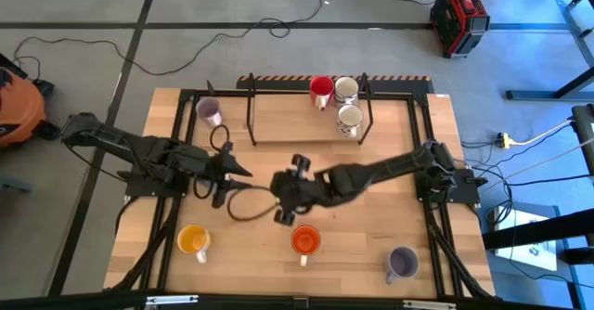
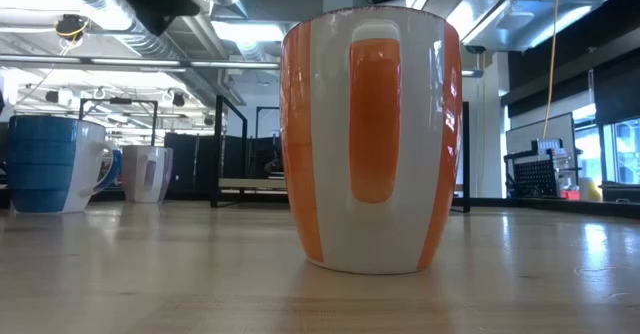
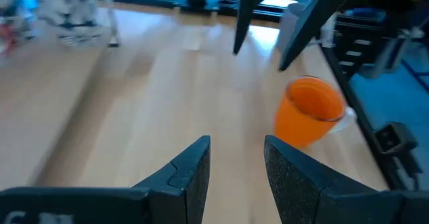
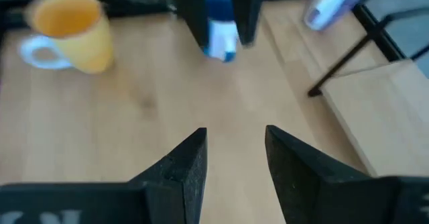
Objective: Place coffee mugs
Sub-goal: Put the orange mug on the shelf
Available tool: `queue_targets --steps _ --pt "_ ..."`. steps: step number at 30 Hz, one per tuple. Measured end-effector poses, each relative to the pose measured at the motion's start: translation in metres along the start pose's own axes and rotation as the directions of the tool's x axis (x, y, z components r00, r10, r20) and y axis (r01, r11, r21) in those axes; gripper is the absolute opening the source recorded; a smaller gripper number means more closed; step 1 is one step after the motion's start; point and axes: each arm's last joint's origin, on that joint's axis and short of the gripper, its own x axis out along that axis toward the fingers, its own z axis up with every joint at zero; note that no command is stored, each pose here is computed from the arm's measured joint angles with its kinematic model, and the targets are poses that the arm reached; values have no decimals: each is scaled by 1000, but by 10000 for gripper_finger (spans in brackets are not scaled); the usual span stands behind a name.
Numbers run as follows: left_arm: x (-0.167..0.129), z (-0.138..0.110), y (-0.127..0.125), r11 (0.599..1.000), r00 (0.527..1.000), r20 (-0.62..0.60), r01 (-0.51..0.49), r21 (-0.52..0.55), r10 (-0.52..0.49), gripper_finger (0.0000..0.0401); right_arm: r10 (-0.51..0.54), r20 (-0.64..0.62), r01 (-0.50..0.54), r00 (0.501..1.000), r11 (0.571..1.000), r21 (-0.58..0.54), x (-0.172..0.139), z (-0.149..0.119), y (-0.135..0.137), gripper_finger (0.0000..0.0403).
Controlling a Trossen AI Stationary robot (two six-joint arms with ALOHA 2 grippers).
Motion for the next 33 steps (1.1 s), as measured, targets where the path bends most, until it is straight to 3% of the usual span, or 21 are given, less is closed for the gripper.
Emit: queue_targets --steps 10,19,33 --pt "35 -6 -34 993 993 0 114 42 -114 135 -35 -5 35 999 999 -21 -40 -33 56 142" --pt "45 -13 -59 986 986 24 165 7 -165 135 -56 -1 56 998 998 29 -67 -76 97 142" --pt "42 -25 -79 976 977 -12 214 -37 -215 135 107 57 -118 993 961 248 -46 -149 137 142"
